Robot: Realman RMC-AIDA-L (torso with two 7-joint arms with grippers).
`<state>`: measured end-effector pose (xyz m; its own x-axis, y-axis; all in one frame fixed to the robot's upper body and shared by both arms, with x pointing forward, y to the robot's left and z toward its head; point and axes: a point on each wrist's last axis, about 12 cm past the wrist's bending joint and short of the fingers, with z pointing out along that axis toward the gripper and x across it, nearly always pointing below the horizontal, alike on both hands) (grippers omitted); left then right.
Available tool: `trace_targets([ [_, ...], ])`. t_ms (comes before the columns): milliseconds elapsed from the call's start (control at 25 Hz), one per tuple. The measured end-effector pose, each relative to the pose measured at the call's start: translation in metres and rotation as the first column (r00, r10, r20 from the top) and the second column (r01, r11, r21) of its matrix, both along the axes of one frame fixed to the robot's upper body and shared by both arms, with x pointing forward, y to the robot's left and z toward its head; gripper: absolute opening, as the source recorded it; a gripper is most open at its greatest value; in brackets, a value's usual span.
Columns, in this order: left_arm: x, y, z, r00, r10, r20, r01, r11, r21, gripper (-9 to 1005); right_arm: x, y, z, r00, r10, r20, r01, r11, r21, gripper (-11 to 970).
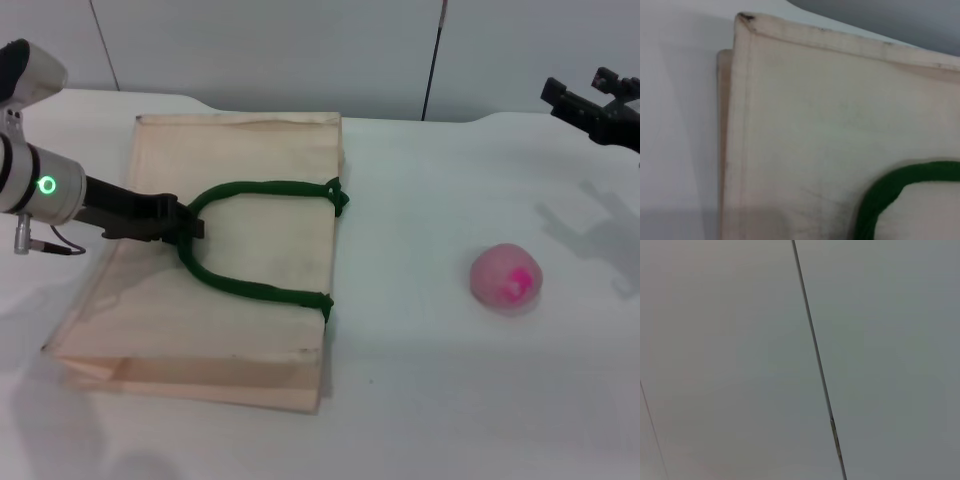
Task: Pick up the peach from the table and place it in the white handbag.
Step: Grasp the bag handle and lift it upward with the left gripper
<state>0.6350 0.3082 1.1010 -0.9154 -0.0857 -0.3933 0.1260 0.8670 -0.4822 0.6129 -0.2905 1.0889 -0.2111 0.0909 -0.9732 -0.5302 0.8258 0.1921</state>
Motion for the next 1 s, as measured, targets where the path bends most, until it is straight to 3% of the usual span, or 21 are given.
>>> trace_targets([
  [400,0.0024,-0.0018,0.0015,1.000,0.006,0.003,-0.006,1.000,0.001,421,0.0002,0.0009,0.0001,1.000,0.001,0.000,-0.001,1.000,0.002,885],
  [480,0.0035,-0.0027,0.0013,1.000,0.011,0.006,-0.011,1.000,0.004,318,0.0002,0.0011,0.0001,1.000,0.001,0.001,-0.001,1.000,0.002,885],
  [1000,0.0051,-0.0042,0.0004,1.000,0.015,0.013,-0.015,1.000,0.009,138,0.0002,0.0014,0.0002,1.000,0.003,0.001,-0.003,1.000,0.002,884],
])
